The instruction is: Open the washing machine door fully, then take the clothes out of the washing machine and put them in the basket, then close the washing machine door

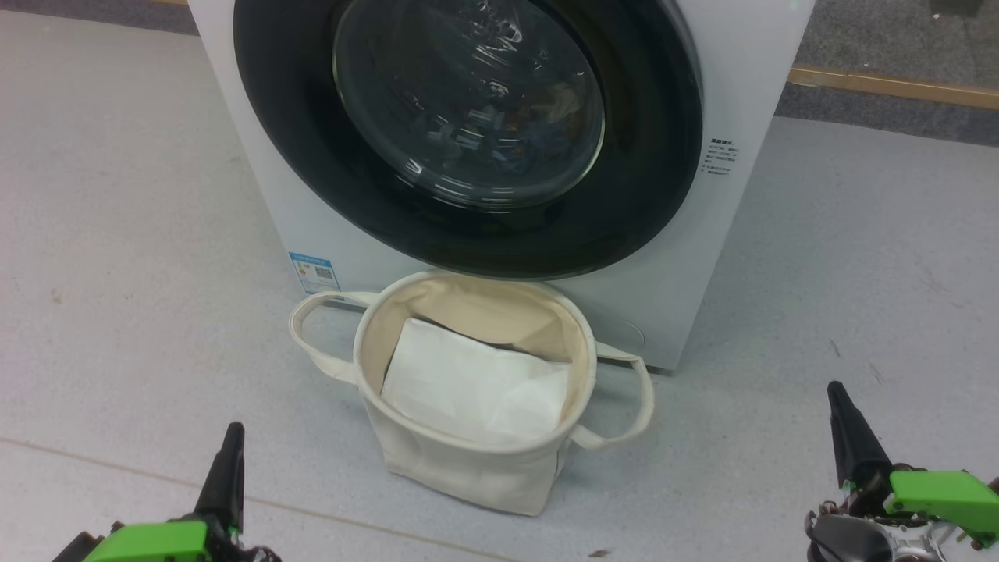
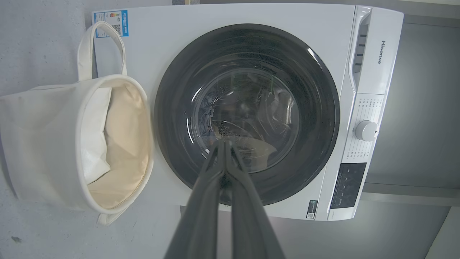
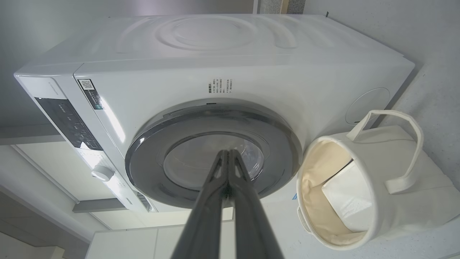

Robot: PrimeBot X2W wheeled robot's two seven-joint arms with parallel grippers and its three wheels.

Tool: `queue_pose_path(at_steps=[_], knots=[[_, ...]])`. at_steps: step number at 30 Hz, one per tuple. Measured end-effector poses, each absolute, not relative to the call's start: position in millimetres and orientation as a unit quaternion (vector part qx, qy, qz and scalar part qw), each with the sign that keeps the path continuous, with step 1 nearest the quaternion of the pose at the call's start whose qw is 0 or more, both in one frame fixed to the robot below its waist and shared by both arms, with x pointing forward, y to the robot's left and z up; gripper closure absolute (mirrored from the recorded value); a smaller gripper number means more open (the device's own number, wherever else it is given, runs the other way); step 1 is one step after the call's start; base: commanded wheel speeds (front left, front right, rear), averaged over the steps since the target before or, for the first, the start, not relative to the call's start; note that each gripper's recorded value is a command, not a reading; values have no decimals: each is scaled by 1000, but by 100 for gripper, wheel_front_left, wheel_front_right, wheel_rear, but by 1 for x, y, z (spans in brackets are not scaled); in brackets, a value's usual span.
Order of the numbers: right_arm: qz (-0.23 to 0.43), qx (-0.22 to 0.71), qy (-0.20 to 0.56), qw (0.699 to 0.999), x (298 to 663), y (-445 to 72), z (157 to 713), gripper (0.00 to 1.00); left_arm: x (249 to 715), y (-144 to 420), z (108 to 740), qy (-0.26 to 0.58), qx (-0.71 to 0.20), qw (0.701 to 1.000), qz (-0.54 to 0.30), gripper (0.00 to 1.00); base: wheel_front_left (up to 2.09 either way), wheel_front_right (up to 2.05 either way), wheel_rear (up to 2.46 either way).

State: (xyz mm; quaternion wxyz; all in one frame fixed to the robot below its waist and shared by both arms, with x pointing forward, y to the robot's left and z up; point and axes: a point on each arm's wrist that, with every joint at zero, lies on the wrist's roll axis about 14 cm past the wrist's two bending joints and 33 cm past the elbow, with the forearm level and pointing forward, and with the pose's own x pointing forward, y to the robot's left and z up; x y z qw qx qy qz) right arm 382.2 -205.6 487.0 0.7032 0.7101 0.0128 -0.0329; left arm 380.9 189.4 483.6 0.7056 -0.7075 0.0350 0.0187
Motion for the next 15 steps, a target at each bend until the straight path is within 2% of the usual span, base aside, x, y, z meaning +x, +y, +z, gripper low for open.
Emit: queue_pose_path(at_steps=[15], knots=[[-33, 710, 13, 703, 382, -206, 487, 100, 381, 189, 484, 35, -707, 706, 19, 100, 0, 0, 0]])
